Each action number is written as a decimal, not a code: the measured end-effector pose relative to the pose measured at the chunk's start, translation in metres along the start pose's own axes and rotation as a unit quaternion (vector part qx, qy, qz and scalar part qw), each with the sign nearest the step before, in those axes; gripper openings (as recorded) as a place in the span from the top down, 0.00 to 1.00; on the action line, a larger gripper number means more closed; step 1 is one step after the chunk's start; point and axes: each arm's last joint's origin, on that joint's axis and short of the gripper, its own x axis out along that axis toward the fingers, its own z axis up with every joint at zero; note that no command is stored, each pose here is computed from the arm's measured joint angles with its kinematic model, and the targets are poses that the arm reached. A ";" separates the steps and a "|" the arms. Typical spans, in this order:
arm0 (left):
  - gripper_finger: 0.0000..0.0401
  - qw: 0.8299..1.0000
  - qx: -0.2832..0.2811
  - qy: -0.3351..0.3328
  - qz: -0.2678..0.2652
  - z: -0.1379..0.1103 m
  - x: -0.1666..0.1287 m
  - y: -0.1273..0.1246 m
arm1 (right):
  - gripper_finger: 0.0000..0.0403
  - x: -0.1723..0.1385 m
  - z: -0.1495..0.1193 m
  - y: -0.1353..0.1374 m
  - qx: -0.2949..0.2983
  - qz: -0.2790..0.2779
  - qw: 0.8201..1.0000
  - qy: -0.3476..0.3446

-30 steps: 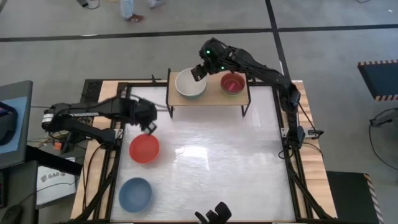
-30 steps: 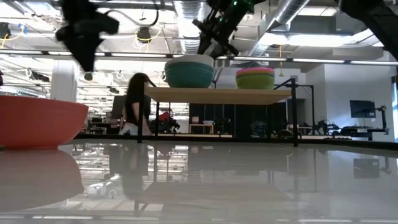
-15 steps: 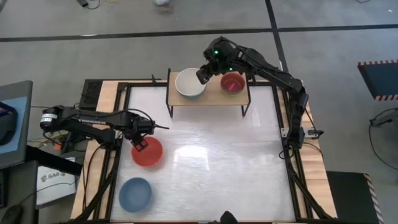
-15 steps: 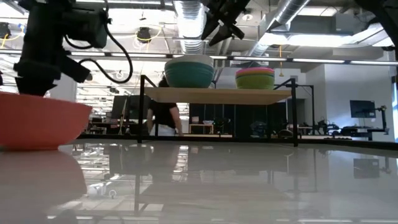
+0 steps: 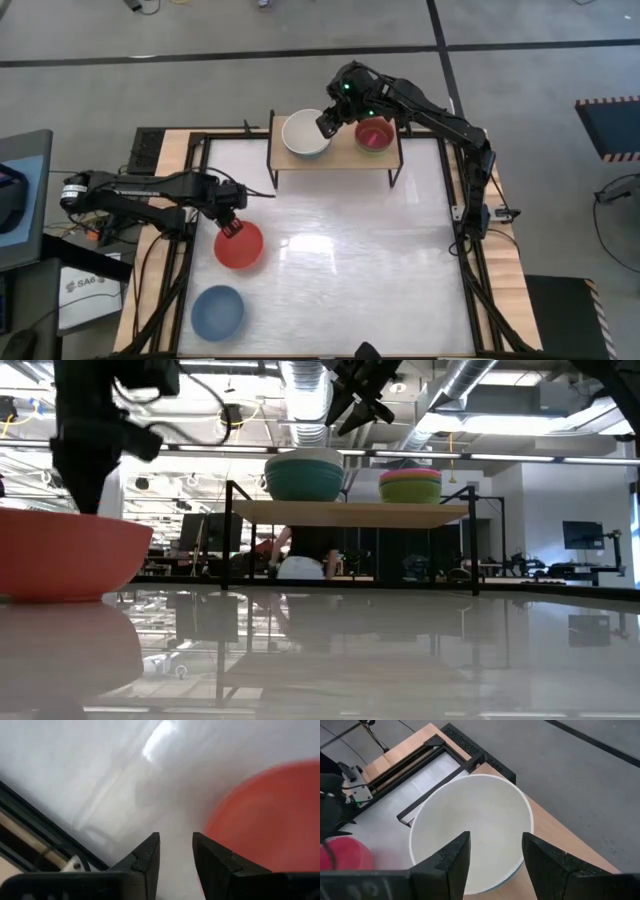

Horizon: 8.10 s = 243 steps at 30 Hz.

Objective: Place and stack bowls onto a shelf
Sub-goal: Stack the orange bowl on top of the white bowl on the shelf, then stack the blue bowl on top of the orange bowl on the shelf

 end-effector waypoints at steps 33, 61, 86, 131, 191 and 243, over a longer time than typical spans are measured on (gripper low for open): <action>0.88 0.998 0.043 -0.037 -0.035 -0.017 0.038 0.005 | 0.50 0.000 -0.005 0.013 0.007 0.012 1.000 0.010; 1.00 0.924 0.010 -0.378 0.061 0.053 -0.141 0.012 | 0.50 -0.052 -0.007 0.113 -0.158 0.177 0.957 -0.169; 1.00 0.855 0.162 -0.461 0.172 0.122 -0.173 -0.034 | 0.61 -0.004 -0.034 0.104 -0.190 -0.031 0.980 -0.056; 0.51 0.887 0.024 -0.448 0.111 0.095 -0.183 -0.009 | 0.84 0.050 -0.012 -0.021 0.100 -0.032 0.990 0.089; 0.51 0.929 0.122 -0.347 -0.029 0.166 -0.027 -0.050 | 0.54 0.006 0.012 -0.047 0.097 0.117 0.987 0.050; 0.51 0.936 0.199 0.055 -0.284 -0.086 -0.022 -0.064 | 0.81 -0.062 0.006 0.001 0.008 0.111 0.994 -0.016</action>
